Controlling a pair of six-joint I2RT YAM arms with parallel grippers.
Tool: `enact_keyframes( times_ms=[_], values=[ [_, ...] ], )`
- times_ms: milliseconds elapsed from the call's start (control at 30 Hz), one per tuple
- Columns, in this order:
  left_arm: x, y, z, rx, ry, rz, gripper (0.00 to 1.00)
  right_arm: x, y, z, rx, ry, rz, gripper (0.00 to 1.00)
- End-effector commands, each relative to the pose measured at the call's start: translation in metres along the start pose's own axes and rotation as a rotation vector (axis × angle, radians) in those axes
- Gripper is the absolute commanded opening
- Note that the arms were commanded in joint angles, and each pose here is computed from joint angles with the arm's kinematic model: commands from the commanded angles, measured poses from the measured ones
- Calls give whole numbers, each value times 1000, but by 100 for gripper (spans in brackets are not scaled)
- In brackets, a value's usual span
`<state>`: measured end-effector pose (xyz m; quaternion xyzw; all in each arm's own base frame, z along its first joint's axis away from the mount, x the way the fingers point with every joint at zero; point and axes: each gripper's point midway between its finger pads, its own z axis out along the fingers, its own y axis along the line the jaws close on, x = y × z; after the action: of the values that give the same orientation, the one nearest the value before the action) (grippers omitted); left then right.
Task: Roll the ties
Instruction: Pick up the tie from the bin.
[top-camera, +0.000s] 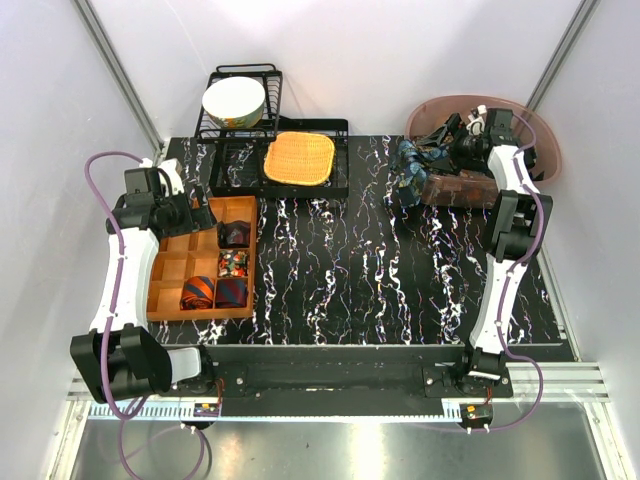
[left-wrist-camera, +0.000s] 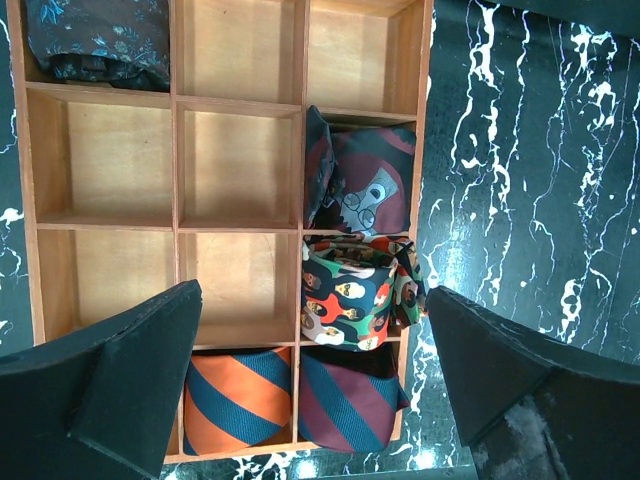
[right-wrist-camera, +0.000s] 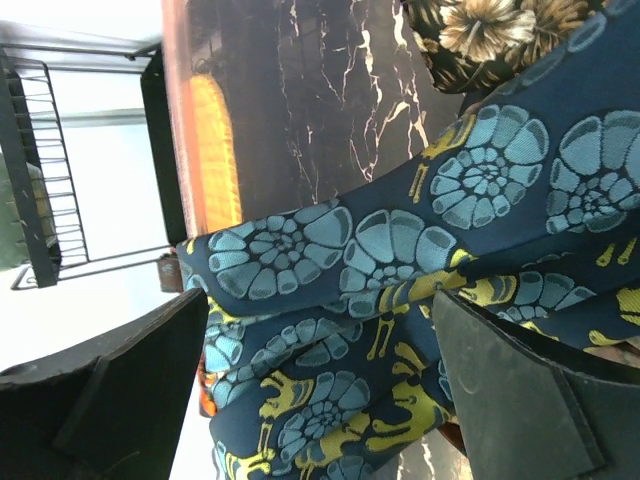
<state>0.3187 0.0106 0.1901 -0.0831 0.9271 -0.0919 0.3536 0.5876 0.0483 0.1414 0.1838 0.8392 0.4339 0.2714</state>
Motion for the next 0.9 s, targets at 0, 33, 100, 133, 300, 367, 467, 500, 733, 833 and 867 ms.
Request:
enact_keyframes(
  times_ms=[0, 33, 100, 133, 300, 367, 467, 500, 733, 833, 867],
  values=[
    [-12, -7, -5, 31, -61, 37, 99, -25, 57, -41, -35, -112, -210, 100],
    [-12, -8, -5, 35, -60, 37, 99, -28, 62, -46, -23, -135, -238, 100],
    [-12, -8, -4, 41, -57, 36, 99, -29, 64, -50, -8, -146, -278, 100],
    [-12, -9, -3, 44, -55, 36, 99, -31, 65, -50, 22, -164, -298, 100],
    [-14, -10, -4, 48, -59, 36, 99, -25, 61, -41, 81, -157, -365, 100],
    [-13, -10, -4, 49, -59, 38, 99, -22, 62, -36, 86, -149, -367, 100],
    [-13, -11, -5, 52, -58, 39, 99, -20, 58, -26, 92, -133, -368, 100],
    [-13, -11, -5, 53, -61, 38, 99, -18, 53, -20, 94, -118, -362, 100],
    [-11, -10, -3, 49, -51, 38, 99, -1, 60, -3, 63, -58, -374, 99],
    [-12, -9, -1, 46, -48, 39, 99, 6, 56, 2, 54, -30, -352, 97],
    [-12, -9, -1, 49, -48, 39, 99, 8, 56, 3, 53, -24, -350, 96]
  ],
)
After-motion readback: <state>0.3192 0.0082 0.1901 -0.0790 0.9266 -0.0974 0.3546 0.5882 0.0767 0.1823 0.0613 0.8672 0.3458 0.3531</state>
